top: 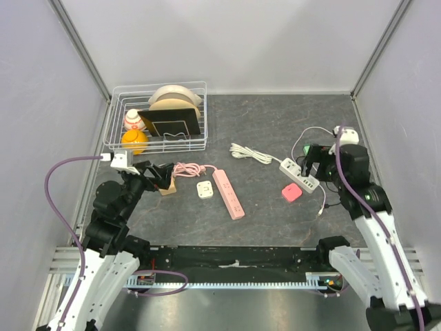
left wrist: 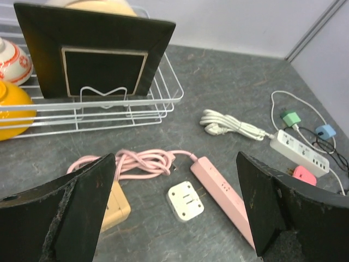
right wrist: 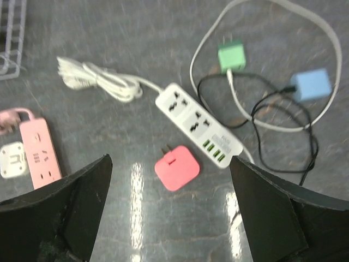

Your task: Insert the plug

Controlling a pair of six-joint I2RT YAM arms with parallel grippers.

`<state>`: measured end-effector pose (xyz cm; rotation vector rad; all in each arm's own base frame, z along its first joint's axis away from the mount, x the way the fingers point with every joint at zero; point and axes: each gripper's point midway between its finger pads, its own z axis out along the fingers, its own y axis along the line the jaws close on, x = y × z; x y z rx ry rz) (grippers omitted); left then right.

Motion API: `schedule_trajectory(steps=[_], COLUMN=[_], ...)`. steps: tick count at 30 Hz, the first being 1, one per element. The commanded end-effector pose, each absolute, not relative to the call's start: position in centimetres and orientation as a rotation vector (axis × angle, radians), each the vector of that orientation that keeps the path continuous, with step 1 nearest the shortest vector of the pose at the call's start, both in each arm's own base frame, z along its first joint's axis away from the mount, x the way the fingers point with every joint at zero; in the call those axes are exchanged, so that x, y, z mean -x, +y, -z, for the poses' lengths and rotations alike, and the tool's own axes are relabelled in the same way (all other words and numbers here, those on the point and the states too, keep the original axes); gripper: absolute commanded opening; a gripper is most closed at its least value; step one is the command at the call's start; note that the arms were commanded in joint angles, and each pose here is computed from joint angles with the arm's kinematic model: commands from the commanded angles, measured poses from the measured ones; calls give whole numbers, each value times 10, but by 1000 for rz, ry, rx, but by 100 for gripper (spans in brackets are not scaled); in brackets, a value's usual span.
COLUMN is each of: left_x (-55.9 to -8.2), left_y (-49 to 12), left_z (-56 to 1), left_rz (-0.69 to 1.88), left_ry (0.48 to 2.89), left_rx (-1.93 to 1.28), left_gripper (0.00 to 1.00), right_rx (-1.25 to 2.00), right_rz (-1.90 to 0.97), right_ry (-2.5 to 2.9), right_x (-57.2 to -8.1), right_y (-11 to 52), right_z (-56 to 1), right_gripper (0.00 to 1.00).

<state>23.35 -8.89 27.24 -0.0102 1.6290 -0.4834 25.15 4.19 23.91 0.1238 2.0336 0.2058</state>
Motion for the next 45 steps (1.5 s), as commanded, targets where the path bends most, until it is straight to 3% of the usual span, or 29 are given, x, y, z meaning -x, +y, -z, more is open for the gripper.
schedule_trajectory(steps=[1,19,37,45], left_x=[-229,-229,-228,-228], left_y=[-89,-104,-109,-111], left_z=[-266,-257,-256,-255], left_rz=[463,540,565,572], left_ry=[1679,1718,1725,1728], left_rx=[-22,-61,-77,-87], left_gripper=[100,100,100,100], right_rx=[-191,-229,-29,87], right_rz=[-267,-134,-135,-259], right_ry=[2215,2637,2654,2704], right_x=[-253,-249,-276,-255], right_y=[54,75,89,120], right_z=[-211,-62,-42,-33], right_gripper=[98,98,98,98])
